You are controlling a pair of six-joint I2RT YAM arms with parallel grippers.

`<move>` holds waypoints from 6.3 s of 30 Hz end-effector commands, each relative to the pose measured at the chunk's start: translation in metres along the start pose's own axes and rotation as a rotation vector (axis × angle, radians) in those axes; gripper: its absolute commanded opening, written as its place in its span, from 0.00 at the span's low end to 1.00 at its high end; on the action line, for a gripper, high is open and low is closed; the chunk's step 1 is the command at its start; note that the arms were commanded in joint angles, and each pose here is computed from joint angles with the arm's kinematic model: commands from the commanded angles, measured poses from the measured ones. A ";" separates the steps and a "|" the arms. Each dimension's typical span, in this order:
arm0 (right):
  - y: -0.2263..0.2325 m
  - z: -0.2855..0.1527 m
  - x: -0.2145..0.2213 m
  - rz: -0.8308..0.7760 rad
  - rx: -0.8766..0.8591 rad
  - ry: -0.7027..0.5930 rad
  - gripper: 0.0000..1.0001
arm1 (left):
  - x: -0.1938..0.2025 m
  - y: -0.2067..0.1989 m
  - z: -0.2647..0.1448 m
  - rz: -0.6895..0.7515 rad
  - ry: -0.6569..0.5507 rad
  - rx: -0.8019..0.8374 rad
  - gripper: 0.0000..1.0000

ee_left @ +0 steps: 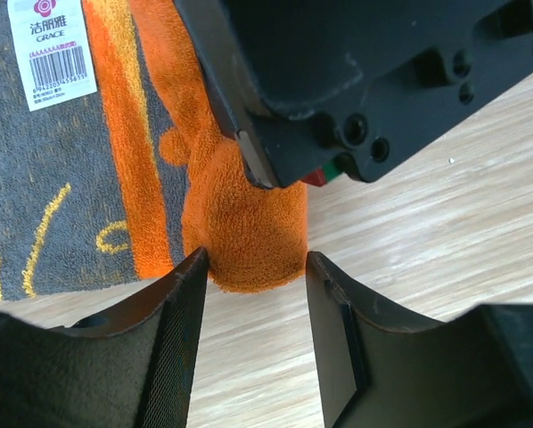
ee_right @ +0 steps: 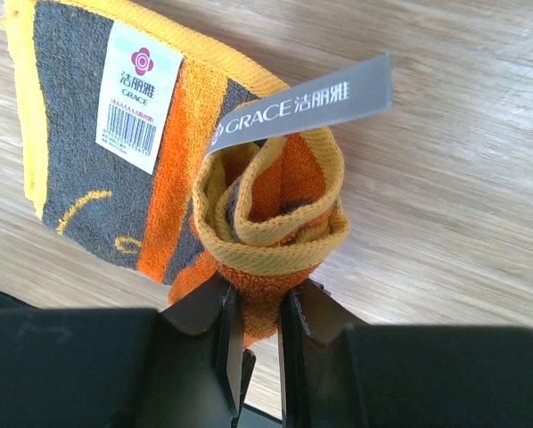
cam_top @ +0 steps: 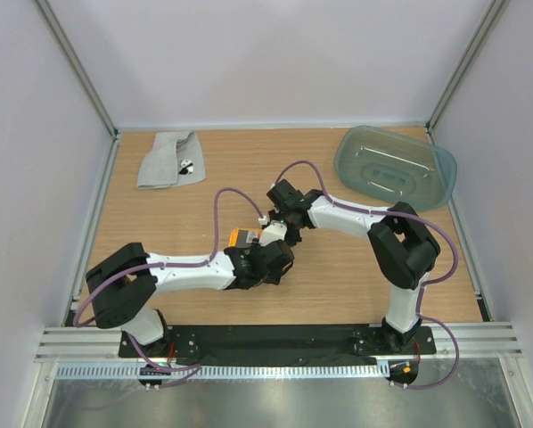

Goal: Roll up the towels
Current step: Roll the towel

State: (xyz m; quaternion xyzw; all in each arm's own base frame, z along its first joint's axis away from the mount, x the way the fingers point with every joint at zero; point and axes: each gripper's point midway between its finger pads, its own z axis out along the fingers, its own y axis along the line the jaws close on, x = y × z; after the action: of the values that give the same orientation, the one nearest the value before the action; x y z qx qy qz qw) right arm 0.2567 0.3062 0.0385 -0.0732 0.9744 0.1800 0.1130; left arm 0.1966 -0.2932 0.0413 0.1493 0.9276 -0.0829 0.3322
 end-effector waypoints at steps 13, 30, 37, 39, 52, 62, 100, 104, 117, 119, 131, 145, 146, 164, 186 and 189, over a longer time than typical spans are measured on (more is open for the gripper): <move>0.025 -0.007 -0.002 -0.052 -0.072 0.018 0.34 | 0.025 -0.021 0.027 0.053 0.036 0.056 0.50; 0.003 -0.008 0.001 -0.037 -0.091 0.057 0.54 | 0.035 -0.013 0.023 0.070 0.034 0.066 0.00; -0.055 -0.019 -0.036 0.059 -0.044 0.023 0.63 | 0.039 -0.012 -0.004 0.070 0.015 0.181 0.00; -0.068 -0.027 -0.050 0.072 -0.018 0.001 0.65 | 0.041 -0.012 -0.010 0.066 0.017 0.212 0.00; -0.061 -0.084 -0.064 0.156 -0.152 -0.209 0.71 | 0.025 -0.012 -0.035 -0.055 -0.072 0.345 0.00; -0.015 -0.086 -0.002 0.180 -0.506 -0.256 0.79 | 0.015 0.002 -0.028 -0.408 -0.059 0.534 0.00; 0.023 -0.002 0.010 0.125 -0.347 -0.156 0.15 | 0.021 0.036 -0.029 -0.525 0.011 0.551 0.12; 0.007 -0.001 0.016 0.083 -0.197 -0.135 0.14 | 0.005 0.042 -0.040 -0.424 -0.030 0.467 0.29; 0.015 -0.012 0.019 0.036 -0.055 -0.105 0.14 | -0.008 0.034 -0.055 -0.158 -0.109 0.220 0.48; 0.018 -0.013 0.018 0.033 -0.046 -0.095 0.14 | -0.013 0.018 -0.062 -0.100 -0.136 0.229 0.48; 0.029 -0.023 0.019 0.027 -0.065 -0.081 0.14 | -0.009 -0.009 -0.025 0.113 -0.140 -0.006 0.50; 0.037 -0.025 0.021 0.025 -0.103 -0.059 0.26 | 0.024 0.000 -0.002 0.127 -0.084 -0.081 0.29; 0.038 -0.025 0.021 0.024 -0.106 -0.061 0.28 | 0.026 0.000 -0.002 0.124 -0.083 -0.081 0.22; -0.008 -0.019 -0.008 0.073 -0.022 -0.061 0.48 | 0.045 0.013 -0.019 0.021 -0.079 0.020 0.00; -0.056 -0.099 -0.048 0.127 0.052 -0.282 0.86 | 0.032 -0.009 -0.028 -0.116 -0.098 0.215 0.00; -0.035 -0.110 -0.041 0.117 -0.100 -0.313 0.86 | 0.031 -0.011 -0.029 -0.147 -0.102 0.253 0.00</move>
State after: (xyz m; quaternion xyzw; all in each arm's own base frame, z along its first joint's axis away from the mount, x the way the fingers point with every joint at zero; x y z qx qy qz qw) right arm 0.2900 0.2262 0.1180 0.0174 0.9558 0.1831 0.2295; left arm 0.1549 -0.2777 0.0362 0.1343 0.9067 -0.1823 0.3559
